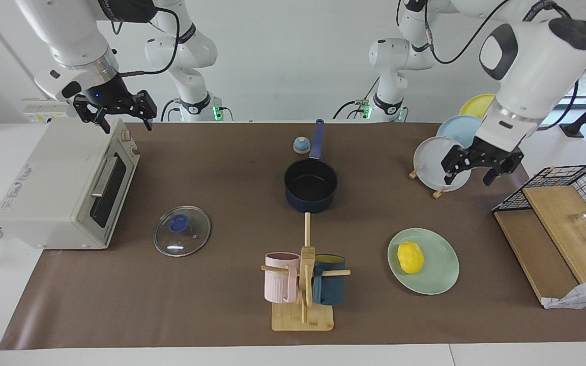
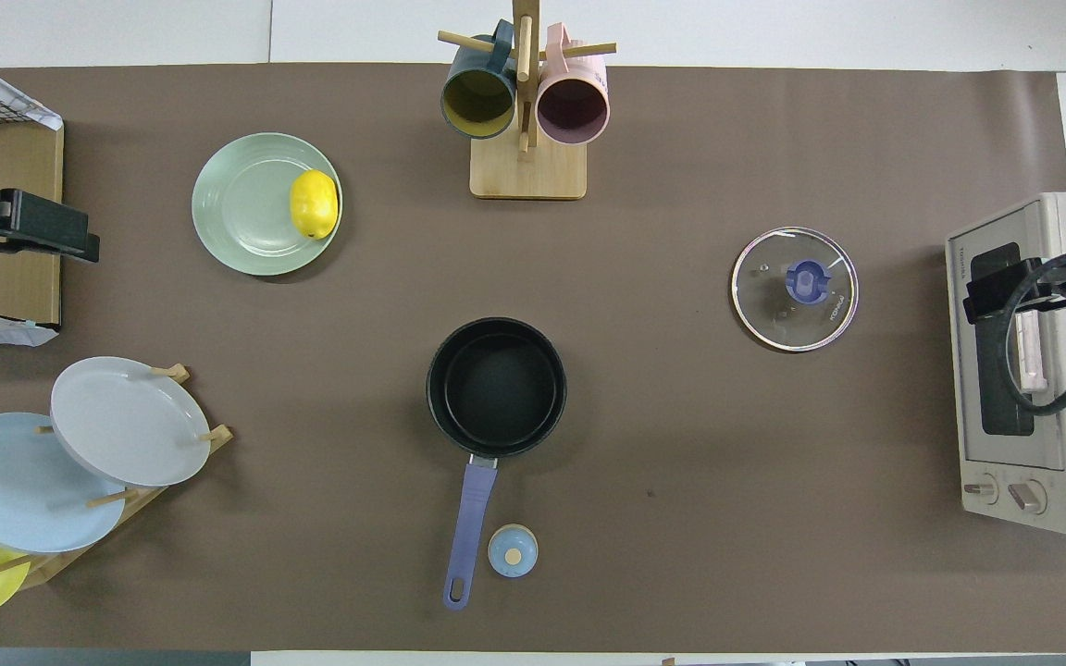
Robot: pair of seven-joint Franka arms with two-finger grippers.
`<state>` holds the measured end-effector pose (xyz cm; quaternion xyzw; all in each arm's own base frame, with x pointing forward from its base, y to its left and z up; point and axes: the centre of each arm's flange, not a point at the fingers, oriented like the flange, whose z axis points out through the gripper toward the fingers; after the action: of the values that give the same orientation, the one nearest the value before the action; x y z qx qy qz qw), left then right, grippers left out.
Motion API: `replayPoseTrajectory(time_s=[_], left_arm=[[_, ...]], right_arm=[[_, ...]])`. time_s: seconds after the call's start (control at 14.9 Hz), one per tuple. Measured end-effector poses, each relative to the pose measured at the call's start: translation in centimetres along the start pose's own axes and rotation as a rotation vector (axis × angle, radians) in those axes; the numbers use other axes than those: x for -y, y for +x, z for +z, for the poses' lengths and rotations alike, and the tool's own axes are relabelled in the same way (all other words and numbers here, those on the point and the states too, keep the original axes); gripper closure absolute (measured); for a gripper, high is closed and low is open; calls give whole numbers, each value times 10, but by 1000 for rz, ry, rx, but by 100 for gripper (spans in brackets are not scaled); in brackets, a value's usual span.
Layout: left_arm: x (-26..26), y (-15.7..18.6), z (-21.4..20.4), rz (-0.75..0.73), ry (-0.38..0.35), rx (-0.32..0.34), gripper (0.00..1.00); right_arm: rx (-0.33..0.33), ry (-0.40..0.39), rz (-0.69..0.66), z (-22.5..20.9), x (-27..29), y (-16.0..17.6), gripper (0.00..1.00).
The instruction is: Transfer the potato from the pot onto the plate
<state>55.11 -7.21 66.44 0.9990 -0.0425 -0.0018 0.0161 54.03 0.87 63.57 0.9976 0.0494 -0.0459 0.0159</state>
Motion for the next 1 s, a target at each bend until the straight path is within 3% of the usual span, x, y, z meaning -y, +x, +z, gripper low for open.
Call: replayPoseTrajectory(time_s=[0.27,1.0], left_arm=[[2,-25,22,-4,2,76,0],[-2,-33,25,3,3,90,0]], right_arm=[[0,0,0,0,0,0,0],[0,0,0,0,0,0,0]])
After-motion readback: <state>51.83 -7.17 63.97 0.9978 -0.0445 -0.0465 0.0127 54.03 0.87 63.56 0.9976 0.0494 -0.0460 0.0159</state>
